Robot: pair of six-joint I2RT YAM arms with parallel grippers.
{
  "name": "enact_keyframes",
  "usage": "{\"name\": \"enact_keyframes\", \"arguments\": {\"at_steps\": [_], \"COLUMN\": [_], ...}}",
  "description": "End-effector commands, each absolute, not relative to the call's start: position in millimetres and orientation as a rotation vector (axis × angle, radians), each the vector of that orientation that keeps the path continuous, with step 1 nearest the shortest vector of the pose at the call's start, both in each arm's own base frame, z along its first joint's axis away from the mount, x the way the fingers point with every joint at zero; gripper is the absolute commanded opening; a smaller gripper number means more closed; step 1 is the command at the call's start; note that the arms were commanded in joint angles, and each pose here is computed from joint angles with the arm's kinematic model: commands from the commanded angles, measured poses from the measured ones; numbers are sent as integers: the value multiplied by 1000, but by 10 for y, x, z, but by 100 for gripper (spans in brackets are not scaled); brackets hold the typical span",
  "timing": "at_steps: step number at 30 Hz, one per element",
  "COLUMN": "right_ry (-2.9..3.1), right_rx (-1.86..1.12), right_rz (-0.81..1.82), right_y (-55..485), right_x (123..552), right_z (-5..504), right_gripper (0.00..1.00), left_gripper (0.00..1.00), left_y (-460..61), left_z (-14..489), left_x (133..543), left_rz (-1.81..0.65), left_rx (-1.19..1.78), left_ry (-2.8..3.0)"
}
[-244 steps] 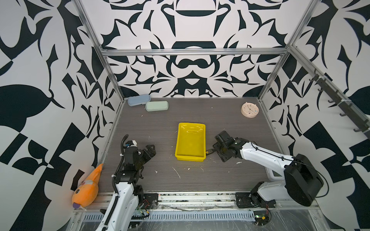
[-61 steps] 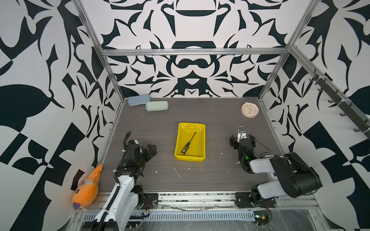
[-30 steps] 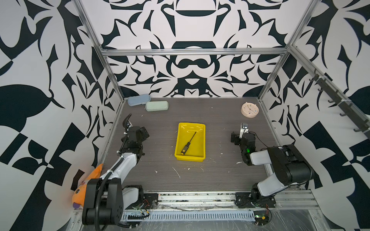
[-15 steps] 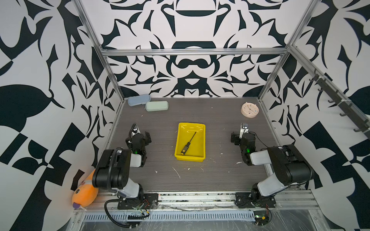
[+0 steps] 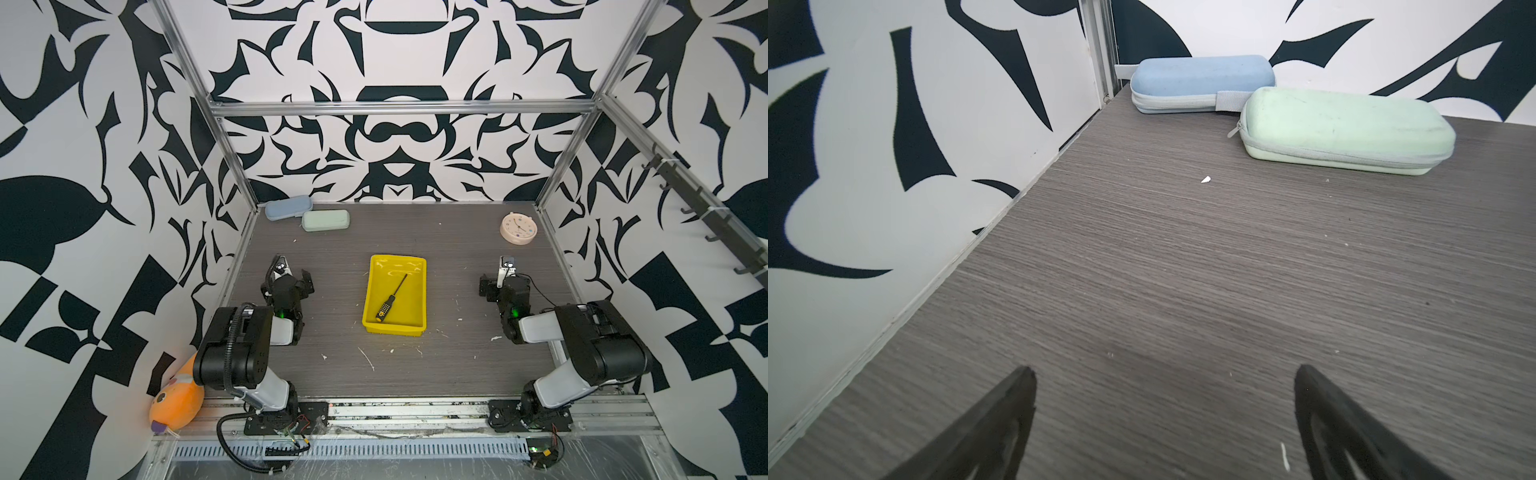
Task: Put the screwdriver in the bin
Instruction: Reset both arms
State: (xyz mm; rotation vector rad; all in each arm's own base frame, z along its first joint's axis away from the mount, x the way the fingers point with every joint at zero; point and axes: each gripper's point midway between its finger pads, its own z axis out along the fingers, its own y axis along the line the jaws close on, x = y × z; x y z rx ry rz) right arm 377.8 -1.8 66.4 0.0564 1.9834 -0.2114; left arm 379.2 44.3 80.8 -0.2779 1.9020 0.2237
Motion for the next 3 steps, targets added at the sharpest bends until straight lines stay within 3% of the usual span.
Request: {"name": "enact_keyframes", "arguments": {"at_steps": [1,3], "right_ry": [1936,1934], "right_rx": [71,71], "right_rz": [-195,-199], "right_y": [-13,-21], "right_x": [3847,3841], "right_z": [814,817], "right_gripper": [100,100], "left_gripper": [99,99], "left_y": [443,445], "left_z": [943,936], "left_x": [3867,3866], "left_rz": [214,213], "left_rx": [-274,-275], "left_ry": [1860,1863]}}
